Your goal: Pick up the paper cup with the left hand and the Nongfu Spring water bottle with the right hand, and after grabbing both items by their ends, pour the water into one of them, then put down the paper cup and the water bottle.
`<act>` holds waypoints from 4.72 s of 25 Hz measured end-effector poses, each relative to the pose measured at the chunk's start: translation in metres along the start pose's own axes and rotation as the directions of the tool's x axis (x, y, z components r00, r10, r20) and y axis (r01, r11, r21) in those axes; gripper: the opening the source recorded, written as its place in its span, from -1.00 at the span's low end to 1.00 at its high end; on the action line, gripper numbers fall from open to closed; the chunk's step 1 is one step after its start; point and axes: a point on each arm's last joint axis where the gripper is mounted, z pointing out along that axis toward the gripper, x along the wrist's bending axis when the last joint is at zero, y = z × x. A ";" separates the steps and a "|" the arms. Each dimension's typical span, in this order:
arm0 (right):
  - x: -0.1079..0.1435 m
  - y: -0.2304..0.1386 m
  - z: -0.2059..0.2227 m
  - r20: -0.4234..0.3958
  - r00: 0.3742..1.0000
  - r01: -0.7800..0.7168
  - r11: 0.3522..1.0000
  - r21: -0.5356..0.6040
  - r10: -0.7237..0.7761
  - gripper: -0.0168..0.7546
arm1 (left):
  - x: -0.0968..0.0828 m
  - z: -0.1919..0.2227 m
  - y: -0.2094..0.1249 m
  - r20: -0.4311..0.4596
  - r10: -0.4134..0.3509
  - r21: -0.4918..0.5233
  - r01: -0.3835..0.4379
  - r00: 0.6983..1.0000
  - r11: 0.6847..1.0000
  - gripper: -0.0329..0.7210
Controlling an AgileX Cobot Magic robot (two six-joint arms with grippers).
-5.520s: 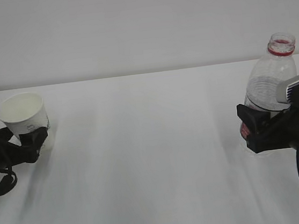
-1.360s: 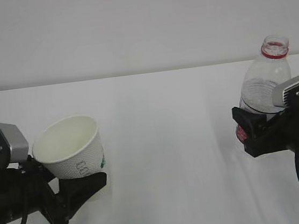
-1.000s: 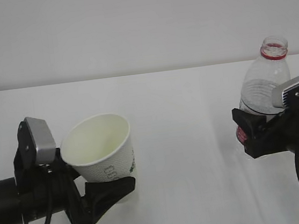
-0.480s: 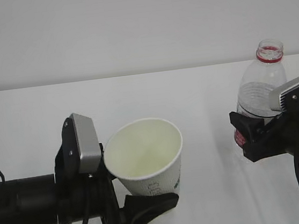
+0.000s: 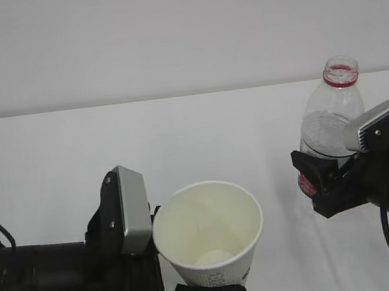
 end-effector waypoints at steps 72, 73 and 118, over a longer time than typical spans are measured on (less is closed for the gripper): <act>0.027 0.078 0.051 -0.102 0.585 0.705 0.567 -0.427 -0.805 0.37 | -0.003 0.001 0.000 0.018 0.067 -0.001 -0.067 0.998 0.998 0.54; 0.027 0.078 0.051 -0.097 0.577 0.712 0.557 -0.428 -0.811 0.37 | -0.003 0.001 0.000 0.018 0.067 -0.001 -0.067 0.998 0.998 0.54; 0.011 0.102 0.061 0.164 0.449 0.858 0.373 -0.352 -0.878 0.37 | 0.024 -0.003 0.006 -0.269 -0.060 -0.082 0.039 0.961 0.996 0.47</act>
